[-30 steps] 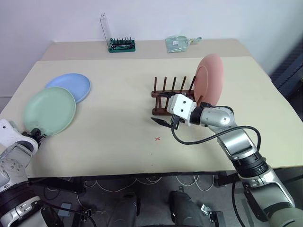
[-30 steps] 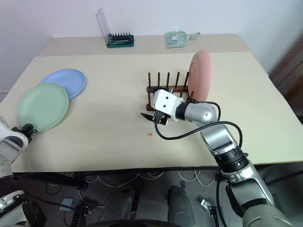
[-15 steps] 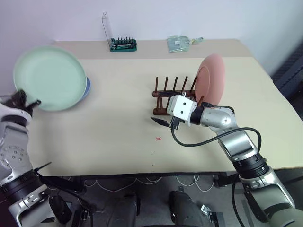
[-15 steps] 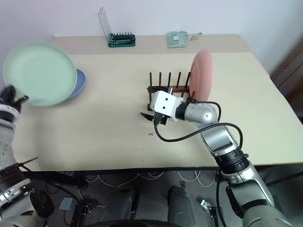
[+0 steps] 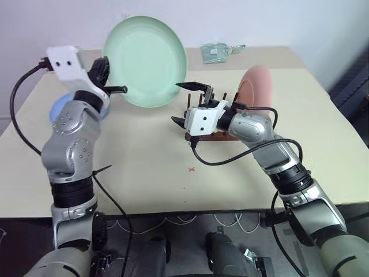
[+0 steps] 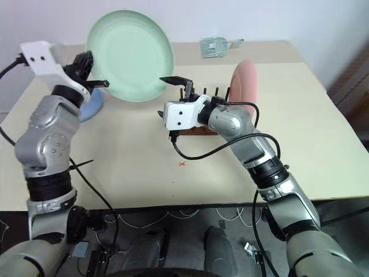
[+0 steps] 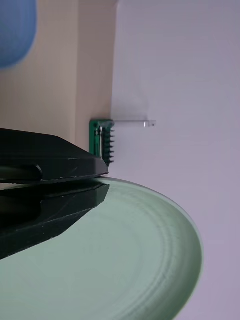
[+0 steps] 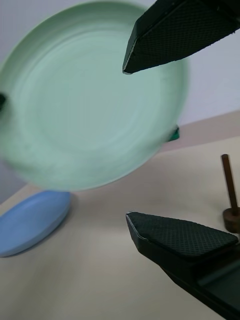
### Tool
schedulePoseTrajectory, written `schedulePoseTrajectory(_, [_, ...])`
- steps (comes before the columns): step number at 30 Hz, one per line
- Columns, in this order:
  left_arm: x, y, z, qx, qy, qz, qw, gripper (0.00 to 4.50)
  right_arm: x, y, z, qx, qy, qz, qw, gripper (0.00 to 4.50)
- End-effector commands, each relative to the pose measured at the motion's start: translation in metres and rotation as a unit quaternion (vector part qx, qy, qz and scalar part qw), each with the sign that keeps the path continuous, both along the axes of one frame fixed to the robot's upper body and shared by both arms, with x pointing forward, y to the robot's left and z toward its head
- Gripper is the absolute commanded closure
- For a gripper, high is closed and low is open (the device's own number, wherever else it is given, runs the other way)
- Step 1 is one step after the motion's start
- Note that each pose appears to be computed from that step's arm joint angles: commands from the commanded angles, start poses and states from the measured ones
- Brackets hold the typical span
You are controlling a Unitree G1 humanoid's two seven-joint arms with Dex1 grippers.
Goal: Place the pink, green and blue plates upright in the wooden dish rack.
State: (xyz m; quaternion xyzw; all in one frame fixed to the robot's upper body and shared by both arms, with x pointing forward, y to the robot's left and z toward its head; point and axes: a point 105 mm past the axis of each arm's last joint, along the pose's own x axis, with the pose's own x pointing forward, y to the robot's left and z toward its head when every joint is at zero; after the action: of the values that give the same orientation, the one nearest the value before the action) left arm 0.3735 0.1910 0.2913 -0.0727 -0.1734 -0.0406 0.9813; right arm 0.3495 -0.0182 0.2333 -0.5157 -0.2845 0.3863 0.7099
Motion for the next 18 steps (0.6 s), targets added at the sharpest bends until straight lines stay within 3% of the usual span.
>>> schedulePoseTrajectory(1, [-0.008, -0.017, 0.021, -0.007, -0.032, -0.021, 0.999, 4.45, -0.002, 0.012, 0.006, -0.021, -0.04, 0.013, 0.999, 0.0])
schedulePoseTrajectory(7, [-0.014, -0.041, 0.024, -0.009, -0.031, -0.07, 0.997, 4.45, 0.011, 0.015, 0.001, -0.042, -0.066, -0.011, 0.997, 0.0])
schedulePoseTrajectory(8, [-0.015, -0.043, 0.022, -0.003, -0.028, -0.076, 0.997, 4.5, 0.015, 0.013, 0.001, -0.047, -0.076, -0.022, 0.996, 0.25])
schedulePoseTrajectory(11, [-0.017, -0.046, 0.019, 0.0, -0.02, -0.087, 0.996, 4.5, 0.022, 0.008, 0.002, -0.058, -0.1, -0.041, 0.992, 1.26])
schedulePoseTrajectory(17, [-0.015, -0.042, 0.015, -0.014, -0.014, -0.083, 0.996, 4.5, 0.023, 0.006, 0.001, -0.066, -0.114, -0.046, 0.99, 4.3])
schedulePoseTrajectory(18, [-0.015, -0.042, 0.015, -0.02, -0.014, -0.086, 0.996, 4.5, 0.022, 0.006, 0.001, -0.066, -0.116, -0.047, 0.99, 4.41])
